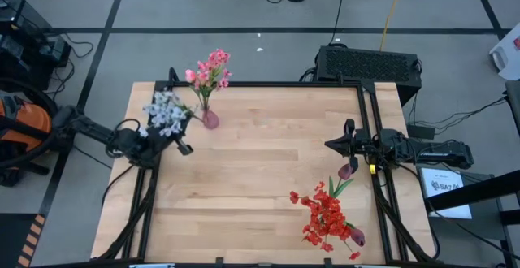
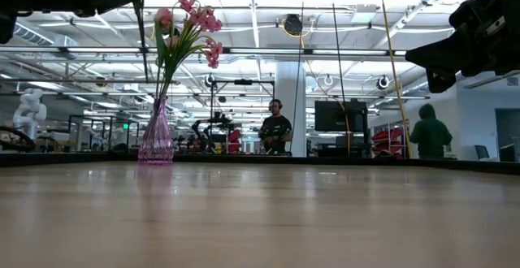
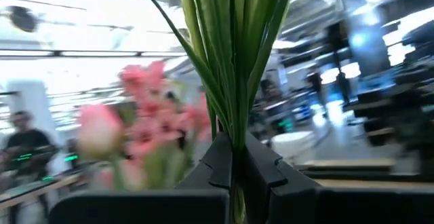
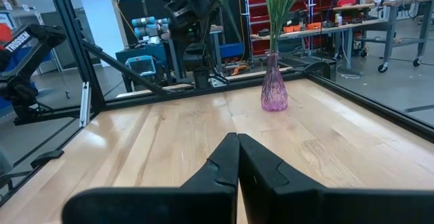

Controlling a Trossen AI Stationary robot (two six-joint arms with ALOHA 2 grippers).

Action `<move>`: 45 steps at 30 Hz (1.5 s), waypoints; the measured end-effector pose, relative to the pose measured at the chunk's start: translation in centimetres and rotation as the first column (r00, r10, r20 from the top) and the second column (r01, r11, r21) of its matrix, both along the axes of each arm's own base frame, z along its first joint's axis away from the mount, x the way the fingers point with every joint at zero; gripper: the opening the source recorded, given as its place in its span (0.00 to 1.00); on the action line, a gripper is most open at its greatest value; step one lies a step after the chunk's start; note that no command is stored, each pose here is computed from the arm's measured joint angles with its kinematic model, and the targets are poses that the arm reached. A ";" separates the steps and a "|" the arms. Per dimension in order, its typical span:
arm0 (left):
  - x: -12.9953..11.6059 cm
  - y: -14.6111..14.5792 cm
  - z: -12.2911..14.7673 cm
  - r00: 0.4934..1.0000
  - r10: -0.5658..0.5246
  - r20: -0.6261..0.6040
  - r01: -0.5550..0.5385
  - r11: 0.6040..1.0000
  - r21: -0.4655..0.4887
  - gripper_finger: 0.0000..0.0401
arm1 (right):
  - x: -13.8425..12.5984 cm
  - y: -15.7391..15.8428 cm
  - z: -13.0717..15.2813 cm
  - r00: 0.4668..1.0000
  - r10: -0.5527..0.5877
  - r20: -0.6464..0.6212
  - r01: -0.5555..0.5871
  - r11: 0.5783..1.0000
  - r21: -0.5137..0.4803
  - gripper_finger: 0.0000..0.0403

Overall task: Sort flowers into vase by color
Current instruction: Put the white flowers into the pink vase

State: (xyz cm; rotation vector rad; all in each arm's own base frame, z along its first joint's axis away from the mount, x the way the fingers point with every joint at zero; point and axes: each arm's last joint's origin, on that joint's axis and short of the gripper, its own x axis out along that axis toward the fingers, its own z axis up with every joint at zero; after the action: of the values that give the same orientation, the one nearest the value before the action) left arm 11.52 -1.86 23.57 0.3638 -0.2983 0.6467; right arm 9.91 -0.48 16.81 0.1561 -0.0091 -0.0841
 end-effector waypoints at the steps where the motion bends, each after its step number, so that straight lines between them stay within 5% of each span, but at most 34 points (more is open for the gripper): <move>1: -0.1 0.1 0.1 1.000 0.028 -0.007 -0.028 1.000 0.004 0.03 | 0.0 0.0 0.0 1.000 0.000 0.000 0.000 1.000 0.000 0.00; 9: -0.8 1.7 0.7 0.989 0.145 0.038 -0.146 0.989 0.026 0.03 | 0.0 0.0 0.0 1.000 0.000 0.000 0.000 1.000 0.000 0.00; 14: -1.0 2.7 -0.3 0.988 0.078 0.137 -0.079 0.997 0.002 0.03 | 0.0 0.0 0.0 1.000 0.000 0.000 0.000 1.000 0.000 0.00; 25: -0.9 4.1 -1.6 0.986 0.070 0.149 -0.069 0.998 -0.017 0.03 | 0.0 0.0 0.0 1.000 0.000 0.000 0.000 1.000 0.000 0.00; 36: -0.5 4.9 -2.6 0.993 0.110 0.046 -0.108 0.994 -0.029 0.03 | 0.0 0.0 0.0 1.000 0.000 0.000 0.000 1.000 0.000 0.00; 45: 0.0 5.5 -3.9 0.996 0.080 -0.036 -0.084 0.988 -0.128 0.03 | 0.0 0.0 0.0 1.000 0.000 0.000 0.000 1.000 0.000 0.00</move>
State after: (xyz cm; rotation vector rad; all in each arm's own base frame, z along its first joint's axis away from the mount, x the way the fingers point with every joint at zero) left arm 11.51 3.66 19.68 0.2627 -0.2116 0.7372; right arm 9.91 -0.48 16.81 0.1561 -0.0087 -0.0843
